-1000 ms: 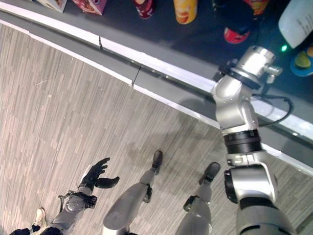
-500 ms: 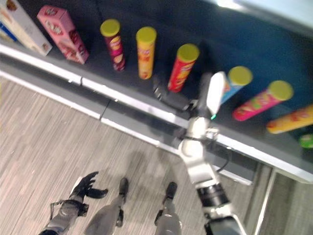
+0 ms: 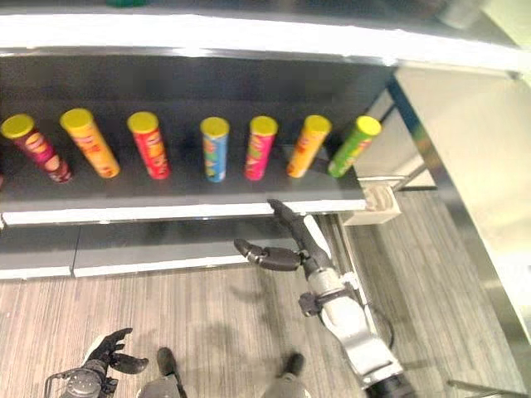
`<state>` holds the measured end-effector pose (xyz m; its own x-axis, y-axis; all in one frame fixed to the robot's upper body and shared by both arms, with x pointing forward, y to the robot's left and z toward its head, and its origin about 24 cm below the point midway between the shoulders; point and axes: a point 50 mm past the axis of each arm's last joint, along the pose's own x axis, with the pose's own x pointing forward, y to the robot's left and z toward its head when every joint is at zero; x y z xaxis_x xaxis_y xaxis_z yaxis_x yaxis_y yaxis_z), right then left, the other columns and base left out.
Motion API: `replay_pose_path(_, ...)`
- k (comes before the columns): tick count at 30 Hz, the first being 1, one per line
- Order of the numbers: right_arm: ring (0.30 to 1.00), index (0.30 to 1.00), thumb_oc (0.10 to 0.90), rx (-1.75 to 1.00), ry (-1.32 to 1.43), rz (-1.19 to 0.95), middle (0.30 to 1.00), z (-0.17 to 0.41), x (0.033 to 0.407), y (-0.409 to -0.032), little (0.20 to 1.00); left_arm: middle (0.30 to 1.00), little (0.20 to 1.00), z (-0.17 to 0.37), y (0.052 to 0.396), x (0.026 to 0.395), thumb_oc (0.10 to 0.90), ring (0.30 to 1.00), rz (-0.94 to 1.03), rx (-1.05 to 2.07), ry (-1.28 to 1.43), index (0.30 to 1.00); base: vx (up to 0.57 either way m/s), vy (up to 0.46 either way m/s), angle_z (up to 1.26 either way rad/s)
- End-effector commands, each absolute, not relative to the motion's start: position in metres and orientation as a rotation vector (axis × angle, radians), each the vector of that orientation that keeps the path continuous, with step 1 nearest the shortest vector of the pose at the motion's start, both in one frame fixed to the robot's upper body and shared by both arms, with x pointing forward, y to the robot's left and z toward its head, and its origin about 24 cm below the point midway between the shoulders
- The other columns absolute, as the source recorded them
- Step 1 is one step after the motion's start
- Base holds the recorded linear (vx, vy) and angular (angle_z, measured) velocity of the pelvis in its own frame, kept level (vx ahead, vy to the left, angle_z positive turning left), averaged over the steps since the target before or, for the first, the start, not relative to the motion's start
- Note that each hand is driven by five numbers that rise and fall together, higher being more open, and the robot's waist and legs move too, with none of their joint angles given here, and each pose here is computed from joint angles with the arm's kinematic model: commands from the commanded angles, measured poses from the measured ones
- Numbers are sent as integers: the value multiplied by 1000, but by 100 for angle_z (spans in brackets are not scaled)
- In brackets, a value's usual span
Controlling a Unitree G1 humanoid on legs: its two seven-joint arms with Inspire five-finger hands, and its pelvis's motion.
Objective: Put the goods on the table back onto the shelves and tidy them up.
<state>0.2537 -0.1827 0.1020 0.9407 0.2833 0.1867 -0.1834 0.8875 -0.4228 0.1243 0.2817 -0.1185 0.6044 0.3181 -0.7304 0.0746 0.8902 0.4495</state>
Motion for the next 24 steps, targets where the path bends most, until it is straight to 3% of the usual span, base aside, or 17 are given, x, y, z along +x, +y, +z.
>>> replay_pose_path(1,900,900,800,-354,-563,166,900,176,263,-201,900,900,900,-117,271,135,800,900,125,412,860,900,59,-341,-73)
replay_pose_path(9,900,900,800,-425,-897,-55,900,259,240,-245,900,900,900,-119,251,138,800,900,101,318,831,900,49,-333,-42)
replay_pose_path(14,900,900,800,-458,-928,-82,900,269,242,-245,900,900,900,-117,243,142,800,900,103,272,795,900,-12,-166,-50)
replay_pose_path(24,900,900,800,-643,-855,-329,900,274,250,-285,900,900,900,-126,233,137,800,900,47,291,847,900,92,49,-42)
